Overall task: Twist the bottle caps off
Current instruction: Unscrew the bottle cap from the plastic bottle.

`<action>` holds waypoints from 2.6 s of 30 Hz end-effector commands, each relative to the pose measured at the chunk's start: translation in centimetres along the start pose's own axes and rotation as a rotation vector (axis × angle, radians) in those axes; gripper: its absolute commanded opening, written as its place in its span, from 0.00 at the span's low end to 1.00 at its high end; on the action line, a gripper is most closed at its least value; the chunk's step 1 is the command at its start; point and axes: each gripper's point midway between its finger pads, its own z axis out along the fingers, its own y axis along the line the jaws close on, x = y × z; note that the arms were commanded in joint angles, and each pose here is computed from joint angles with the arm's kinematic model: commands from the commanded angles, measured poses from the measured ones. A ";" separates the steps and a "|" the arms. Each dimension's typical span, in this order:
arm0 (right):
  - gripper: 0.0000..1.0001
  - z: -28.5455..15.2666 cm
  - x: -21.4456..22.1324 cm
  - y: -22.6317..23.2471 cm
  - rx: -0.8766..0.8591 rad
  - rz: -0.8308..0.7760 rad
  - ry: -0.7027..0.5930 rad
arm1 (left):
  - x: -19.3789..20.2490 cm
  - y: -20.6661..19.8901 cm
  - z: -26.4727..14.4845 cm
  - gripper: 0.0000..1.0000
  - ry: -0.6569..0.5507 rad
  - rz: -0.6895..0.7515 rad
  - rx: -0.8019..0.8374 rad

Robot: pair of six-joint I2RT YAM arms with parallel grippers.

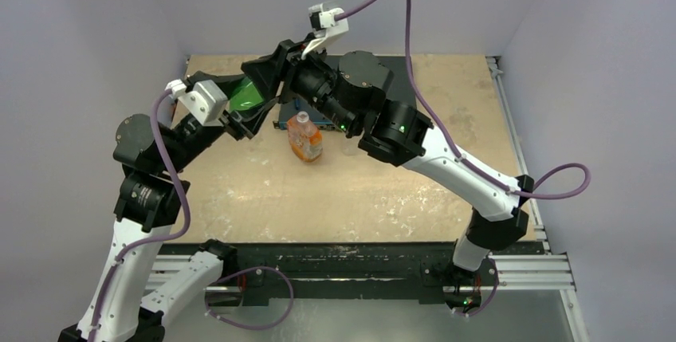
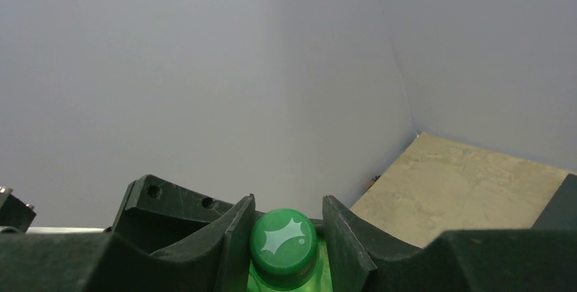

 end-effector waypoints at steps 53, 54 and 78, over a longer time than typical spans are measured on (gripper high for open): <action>0.80 -4.6 -6.6 -0.7 0.008 -0.005 -0.136 | -1.4 -3.1 -0.2 0.00 -0.060 -0.066 0.164; 0.79 -4.4 -6.5 -0.7 0.007 0.000 -0.135 | -1.3 -3.1 -0.2 0.00 -0.058 -0.064 0.164; 0.59 -1.8 -3.0 0.3 -0.032 0.092 -0.079 | -0.5 0.4 -0.1 0.00 -0.026 -0.019 -0.032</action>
